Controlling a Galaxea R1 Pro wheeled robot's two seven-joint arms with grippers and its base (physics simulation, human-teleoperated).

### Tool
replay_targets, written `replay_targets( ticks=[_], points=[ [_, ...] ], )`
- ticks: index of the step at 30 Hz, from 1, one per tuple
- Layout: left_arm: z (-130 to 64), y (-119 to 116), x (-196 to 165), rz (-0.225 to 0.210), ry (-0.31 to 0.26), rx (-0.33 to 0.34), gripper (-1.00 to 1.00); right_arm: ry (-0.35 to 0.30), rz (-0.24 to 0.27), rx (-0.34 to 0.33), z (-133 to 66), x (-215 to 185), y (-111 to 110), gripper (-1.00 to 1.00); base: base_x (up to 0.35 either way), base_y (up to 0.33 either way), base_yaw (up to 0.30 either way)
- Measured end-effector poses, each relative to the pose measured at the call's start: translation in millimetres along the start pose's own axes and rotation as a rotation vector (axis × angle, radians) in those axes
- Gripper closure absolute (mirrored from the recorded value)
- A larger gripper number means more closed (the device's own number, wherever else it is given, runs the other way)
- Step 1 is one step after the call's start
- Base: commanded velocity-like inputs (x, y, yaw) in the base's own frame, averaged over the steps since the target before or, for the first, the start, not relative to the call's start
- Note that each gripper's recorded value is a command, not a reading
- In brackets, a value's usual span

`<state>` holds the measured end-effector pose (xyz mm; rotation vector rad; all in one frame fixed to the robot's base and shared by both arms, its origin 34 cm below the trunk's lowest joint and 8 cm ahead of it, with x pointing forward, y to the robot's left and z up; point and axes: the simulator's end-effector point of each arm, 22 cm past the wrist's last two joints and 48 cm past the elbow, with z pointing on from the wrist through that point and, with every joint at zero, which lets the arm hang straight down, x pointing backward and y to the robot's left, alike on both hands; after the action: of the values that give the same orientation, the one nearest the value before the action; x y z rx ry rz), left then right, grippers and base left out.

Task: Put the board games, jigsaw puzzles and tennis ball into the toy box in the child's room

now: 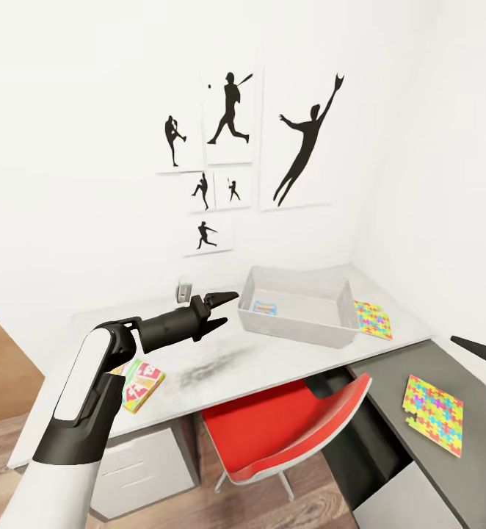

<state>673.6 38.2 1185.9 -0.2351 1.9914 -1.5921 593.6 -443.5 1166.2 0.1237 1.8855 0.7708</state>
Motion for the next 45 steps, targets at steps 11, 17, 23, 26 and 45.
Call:
replay_targets(
  ticks=[11,17,23,26,45],
  points=[
    [-1.3,-4,0,0.006,-0.002,0.003,-1.00,-0.006,-0.002,-0.004,-1.7,-2,2,-1.00,-0.001,0.001,-0.041],
    [-2.0,-7,0,0.010,-0.003,0.006,-1.00,-0.006,-0.004,-0.008,-1.7,-2,5,-1.00,0.000,0.000,-0.113],
    [-3.2,-10,-1,0.015,-0.005,0.008,-1.00,-0.008,-0.006,-0.013,-2.4,-3,7,-1.00,0.000,0.000,-0.150],
    [-3.8,-12,-1,0.019,-0.006,0.010,-1.00,-0.010,-0.008,-0.015,-3.2,-4,9,-1.00,0.000,0.000,-0.156],
    [-7.7,-26,-1,0.038,-0.012,0.021,-1.00,-0.026,-0.021,-0.027,-9.4,-11,17,-1.00,0.000,0.000,-0.170]
  ],
)
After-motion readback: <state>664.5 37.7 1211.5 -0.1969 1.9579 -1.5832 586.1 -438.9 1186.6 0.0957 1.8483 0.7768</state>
